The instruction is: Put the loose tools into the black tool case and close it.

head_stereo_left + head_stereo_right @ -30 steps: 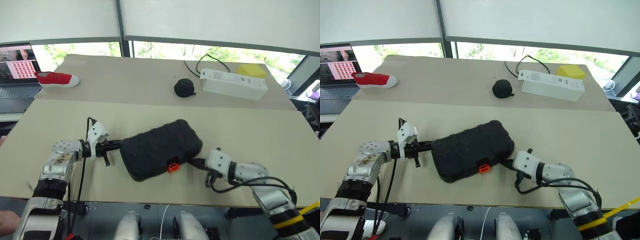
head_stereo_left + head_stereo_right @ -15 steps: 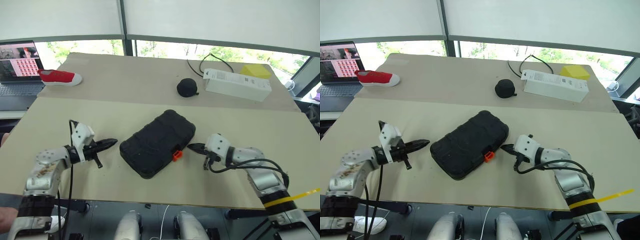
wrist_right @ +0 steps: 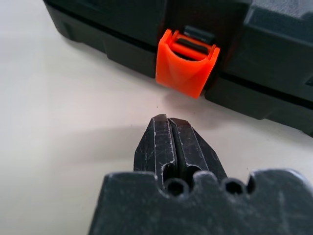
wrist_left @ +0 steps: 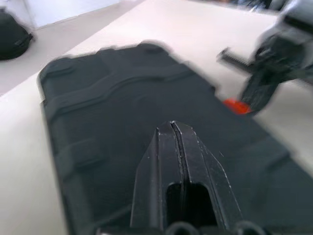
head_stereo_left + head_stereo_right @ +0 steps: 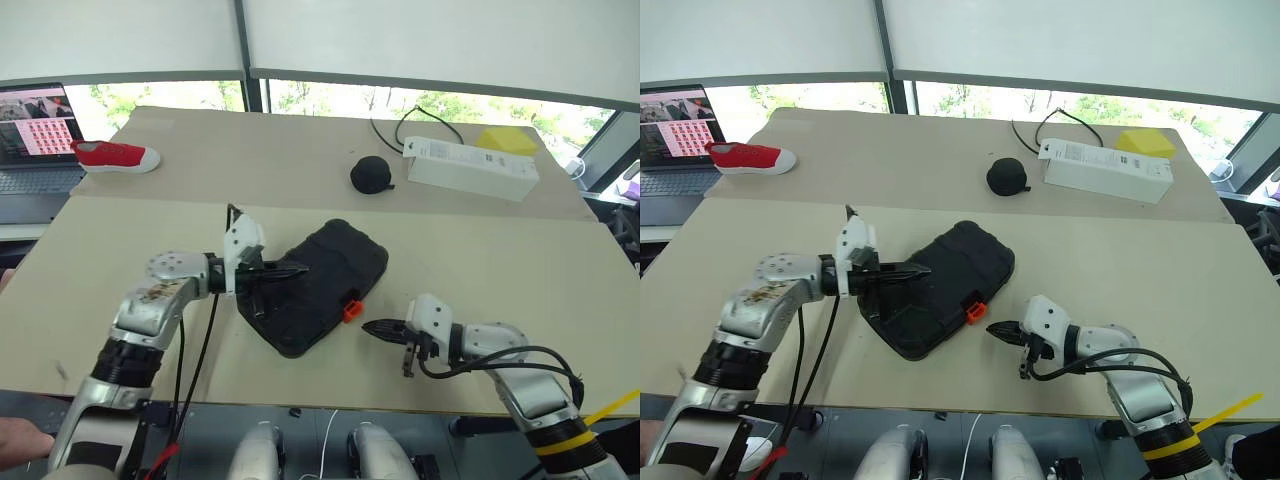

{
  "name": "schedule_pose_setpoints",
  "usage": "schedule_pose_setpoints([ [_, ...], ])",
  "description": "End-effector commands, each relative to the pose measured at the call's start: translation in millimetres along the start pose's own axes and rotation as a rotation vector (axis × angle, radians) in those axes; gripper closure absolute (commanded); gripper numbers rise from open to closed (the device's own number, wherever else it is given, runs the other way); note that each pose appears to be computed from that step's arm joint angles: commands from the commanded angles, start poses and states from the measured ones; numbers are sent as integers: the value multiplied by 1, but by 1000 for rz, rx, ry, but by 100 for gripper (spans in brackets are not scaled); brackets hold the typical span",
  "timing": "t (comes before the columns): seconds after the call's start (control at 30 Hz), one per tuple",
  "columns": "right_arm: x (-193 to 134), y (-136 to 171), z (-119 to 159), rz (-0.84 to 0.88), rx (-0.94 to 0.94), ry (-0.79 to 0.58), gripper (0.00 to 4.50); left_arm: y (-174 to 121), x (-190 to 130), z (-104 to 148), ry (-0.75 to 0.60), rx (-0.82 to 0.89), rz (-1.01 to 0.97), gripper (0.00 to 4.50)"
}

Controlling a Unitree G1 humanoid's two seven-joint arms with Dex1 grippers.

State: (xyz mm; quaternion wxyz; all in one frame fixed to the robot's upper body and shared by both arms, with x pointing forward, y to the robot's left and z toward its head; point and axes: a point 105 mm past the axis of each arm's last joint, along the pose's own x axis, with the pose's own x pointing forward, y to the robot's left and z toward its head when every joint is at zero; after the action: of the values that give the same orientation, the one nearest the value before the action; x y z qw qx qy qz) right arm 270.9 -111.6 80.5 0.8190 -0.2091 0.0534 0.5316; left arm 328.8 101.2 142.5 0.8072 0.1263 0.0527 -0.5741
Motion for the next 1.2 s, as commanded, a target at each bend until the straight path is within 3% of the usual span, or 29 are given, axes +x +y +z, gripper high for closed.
schedule_pose_setpoints([
  [0.03,1,-3,12,-22,-39,-35,443,-1,13,-10,38,20,3,450],
  [0.4,6,-8,25,-72,-51,-107,443,-16,17,-40,123,-37,-27,450],
  [0.7,5,-11,39,-85,-5,-196,443,-16,17,-49,154,-55,-32,450],
  [1.2,19,-15,18,-93,32,-90,443,-19,16,-57,179,-70,-41,450],
])
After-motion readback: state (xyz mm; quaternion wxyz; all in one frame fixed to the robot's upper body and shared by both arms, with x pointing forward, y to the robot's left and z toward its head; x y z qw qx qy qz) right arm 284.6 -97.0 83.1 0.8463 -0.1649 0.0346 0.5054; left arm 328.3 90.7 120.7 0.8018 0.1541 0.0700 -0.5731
